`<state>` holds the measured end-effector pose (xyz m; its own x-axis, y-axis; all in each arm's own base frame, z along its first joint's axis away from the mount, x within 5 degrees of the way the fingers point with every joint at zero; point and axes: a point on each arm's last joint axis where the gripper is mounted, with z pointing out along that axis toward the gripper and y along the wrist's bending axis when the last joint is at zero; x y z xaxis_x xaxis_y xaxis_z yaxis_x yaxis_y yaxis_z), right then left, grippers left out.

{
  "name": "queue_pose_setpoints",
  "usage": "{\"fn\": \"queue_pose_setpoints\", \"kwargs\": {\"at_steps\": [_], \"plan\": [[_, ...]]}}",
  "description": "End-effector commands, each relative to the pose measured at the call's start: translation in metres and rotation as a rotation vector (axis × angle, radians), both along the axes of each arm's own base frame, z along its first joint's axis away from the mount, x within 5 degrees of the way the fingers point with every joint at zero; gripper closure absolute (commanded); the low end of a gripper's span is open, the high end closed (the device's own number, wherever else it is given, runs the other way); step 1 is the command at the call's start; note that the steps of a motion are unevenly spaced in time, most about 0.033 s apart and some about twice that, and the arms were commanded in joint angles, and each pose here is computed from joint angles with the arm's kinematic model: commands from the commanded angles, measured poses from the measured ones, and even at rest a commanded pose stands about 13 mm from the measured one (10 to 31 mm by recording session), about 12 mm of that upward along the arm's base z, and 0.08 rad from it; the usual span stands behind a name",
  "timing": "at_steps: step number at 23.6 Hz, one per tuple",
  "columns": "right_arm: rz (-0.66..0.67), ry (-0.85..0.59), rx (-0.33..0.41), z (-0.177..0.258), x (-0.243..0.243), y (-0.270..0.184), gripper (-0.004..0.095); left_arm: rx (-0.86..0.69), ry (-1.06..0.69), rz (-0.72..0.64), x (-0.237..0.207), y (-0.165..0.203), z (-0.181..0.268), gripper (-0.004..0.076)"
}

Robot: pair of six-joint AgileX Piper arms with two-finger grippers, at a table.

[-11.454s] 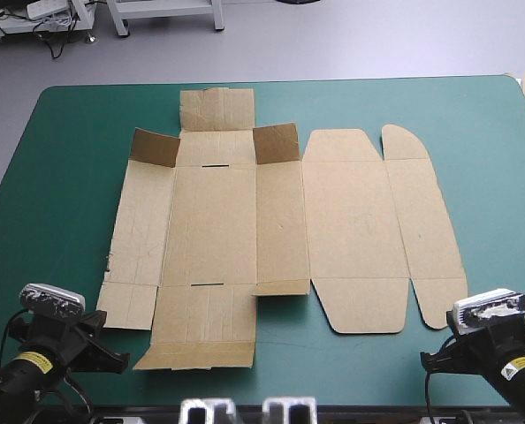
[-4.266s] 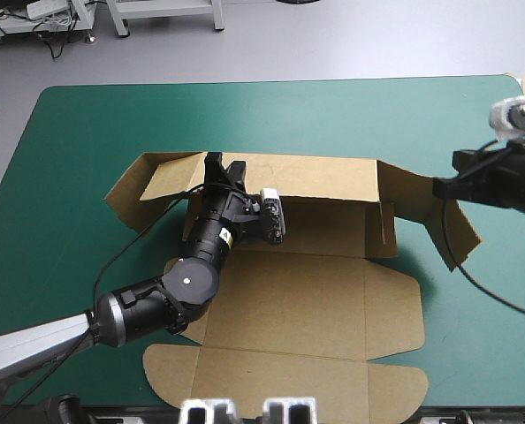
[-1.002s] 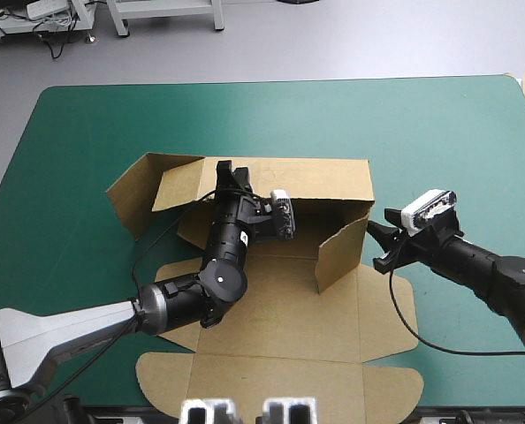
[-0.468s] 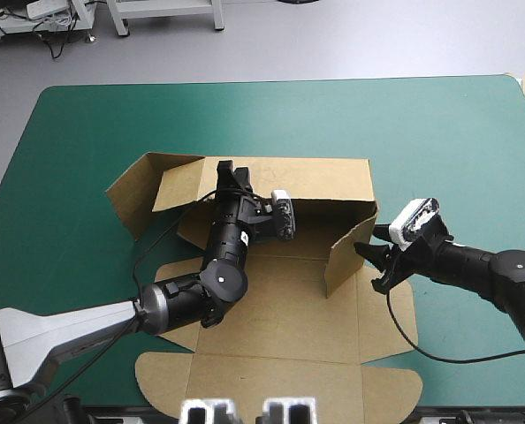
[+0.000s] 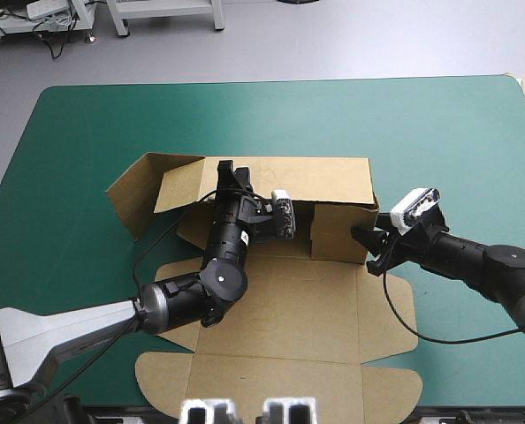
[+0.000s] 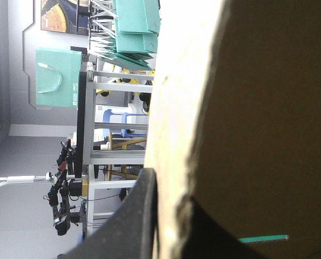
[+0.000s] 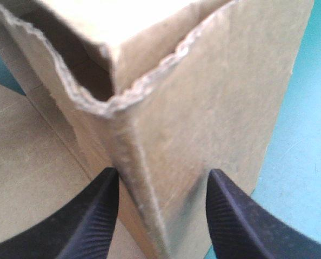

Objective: Fold the box

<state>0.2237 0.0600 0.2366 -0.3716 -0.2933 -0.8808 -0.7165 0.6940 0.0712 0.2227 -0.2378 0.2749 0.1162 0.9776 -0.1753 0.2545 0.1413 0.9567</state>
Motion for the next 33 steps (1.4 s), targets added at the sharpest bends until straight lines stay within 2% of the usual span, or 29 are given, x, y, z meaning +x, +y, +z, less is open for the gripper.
{"fn": "queue_pose_setpoints", "kwargs": {"at_steps": [1, 3, 5, 6, 7, 8, 12, 16, 23, 25, 33], "plan": [[-0.041, -0.080, 0.090, 0.015, 0.011, 0.001, 0.0459, -0.018, -0.072, -0.066, -0.002, -0.004, 0.020, 0.0732], [-0.062, -0.099, 0.109, 0.014, 0.016, 0.000, 0.0494, -0.004, -0.063, -0.093, -0.003, -0.006, 0.019, 0.0732], [-0.079, -0.093, 0.114, 0.011, 0.019, 0.000, 0.0588, -0.005, -0.055, -0.106, -0.003, -0.007, 0.018, 0.0732], [-0.083, -0.089, 0.116, 0.010, 0.020, -0.001, 0.0747, -0.005, -0.055, -0.106, -0.003, -0.007, 0.018, 0.0732], [-0.083, -0.087, 0.116, 0.009, 0.020, -0.001, 0.0853, -0.005, -0.055, -0.106, -0.003, -0.007, 0.018, 0.0732], [-0.086, -0.085, 0.123, 0.010, 0.020, -0.001, 0.0909, -0.005, -0.056, -0.104, -0.003, -0.007, 0.019, 0.0732], [-0.084, -0.071, 0.141, 0.010, 0.019, 0.000, 0.0906, -0.002, -0.061, -0.095, -0.003, -0.006, 0.018, 0.0731], [-0.062, -0.063, 0.114, 0.008, 0.018, 0.001, 0.0907, 0.008, -0.064, -0.081, -0.001, -0.007, 0.016, 0.0710], [-0.051, -0.063, 0.100, 0.007, 0.017, 0.001, 0.0906, -0.019, -0.076, -0.077, 0.003, -0.013, 0.022, 0.0395], [-0.053, -0.062, 0.103, 0.007, 0.017, 0.001, 0.0906, -0.050, -0.076, -0.075, 0.003, -0.015, 0.025, 0.0343], [-0.061, -0.038, 0.113, 0.007, 0.017, 0.001, 0.0906, -0.080, -0.095, -0.153, -0.019, -0.036, 0.034, 0.0342]]}}
